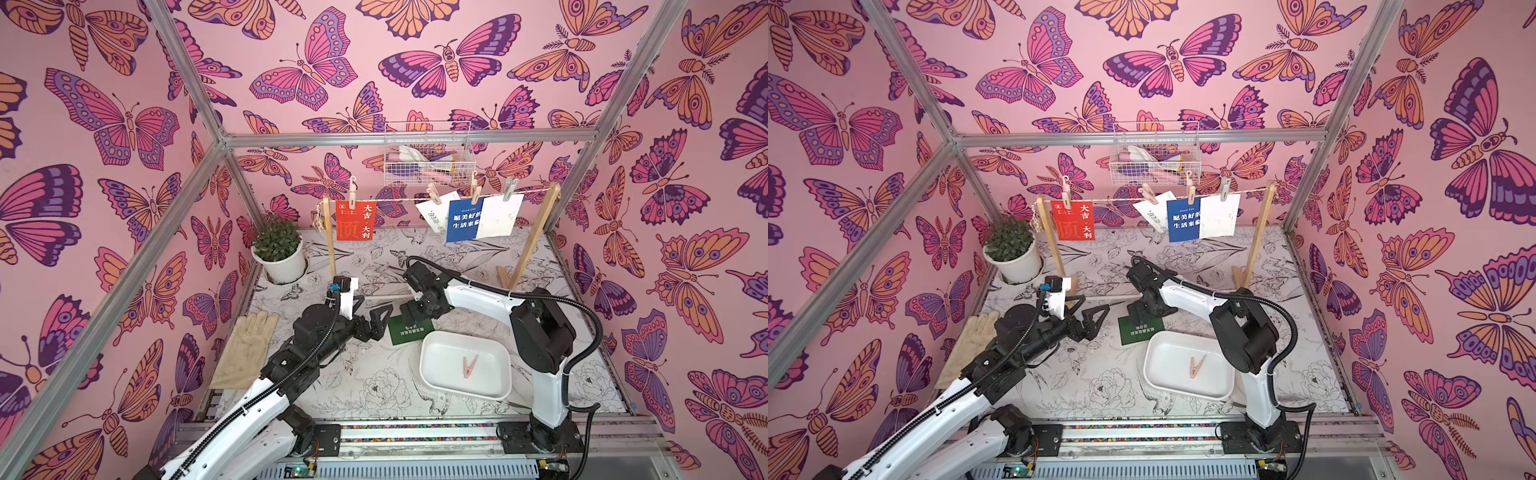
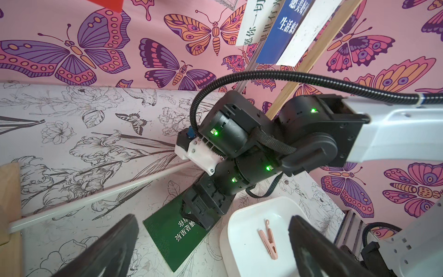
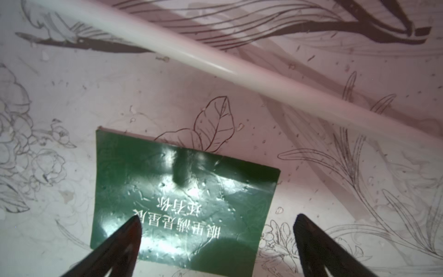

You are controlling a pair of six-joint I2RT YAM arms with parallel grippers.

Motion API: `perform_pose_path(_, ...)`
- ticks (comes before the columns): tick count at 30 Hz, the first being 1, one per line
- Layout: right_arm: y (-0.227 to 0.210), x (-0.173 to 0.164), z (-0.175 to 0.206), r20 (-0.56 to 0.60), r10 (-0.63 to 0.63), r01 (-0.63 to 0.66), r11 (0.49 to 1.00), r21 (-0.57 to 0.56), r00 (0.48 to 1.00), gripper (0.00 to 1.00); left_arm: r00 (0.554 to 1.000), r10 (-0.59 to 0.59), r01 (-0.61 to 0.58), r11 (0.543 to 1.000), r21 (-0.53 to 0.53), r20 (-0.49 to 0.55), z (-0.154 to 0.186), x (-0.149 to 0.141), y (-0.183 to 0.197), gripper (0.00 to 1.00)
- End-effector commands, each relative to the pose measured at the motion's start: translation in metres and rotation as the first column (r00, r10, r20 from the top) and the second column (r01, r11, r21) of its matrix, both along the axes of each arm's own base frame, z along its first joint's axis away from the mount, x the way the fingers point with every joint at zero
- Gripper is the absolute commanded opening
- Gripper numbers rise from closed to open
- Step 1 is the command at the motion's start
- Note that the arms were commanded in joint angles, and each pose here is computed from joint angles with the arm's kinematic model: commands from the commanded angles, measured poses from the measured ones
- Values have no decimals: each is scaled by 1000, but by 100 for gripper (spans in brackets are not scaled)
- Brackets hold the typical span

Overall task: Remove the postcards from the strings
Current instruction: Move the postcard to the center of the board.

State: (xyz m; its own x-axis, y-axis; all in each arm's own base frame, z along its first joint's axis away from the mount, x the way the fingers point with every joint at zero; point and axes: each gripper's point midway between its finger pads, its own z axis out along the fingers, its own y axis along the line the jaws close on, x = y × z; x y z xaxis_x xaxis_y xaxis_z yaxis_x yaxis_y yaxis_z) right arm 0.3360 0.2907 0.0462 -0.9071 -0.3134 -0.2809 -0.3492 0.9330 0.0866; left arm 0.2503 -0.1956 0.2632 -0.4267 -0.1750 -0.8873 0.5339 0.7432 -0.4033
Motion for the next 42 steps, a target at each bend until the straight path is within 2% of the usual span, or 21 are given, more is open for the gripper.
perform_pose_path(1, 1, 2, -9, -61, -57, 61, 996, 65, 996, 99, 1000, 23, -23, 999, 30, -7, -9, 2, 6, 100)
perform_pose_path(6, 10, -7, -24, -138, -35, 50, 993, 109, 990, 99, 1000, 24, -23, 999, 29, -13, -11, 4, 5, 100)
perform_pose_path(18, 27, -26, -38, -212, 0, 34, 987, 160, 977, 99, 999, 35, -35, 999, 31, -12, -12, 5, 7, 100)
perform_pose_path(33, 58, -86, -32, -236, 106, -78, 989, 126, 966, 92, 999, 43, -43, 999, 3, 23, -1, -1, 12, 100)
perform_pose_path(42, 77, -126, -36, -243, 143, -114, 985, 131, 959, 92, 996, 74, -72, 997, -29, 55, 11, -9, 23, 100)
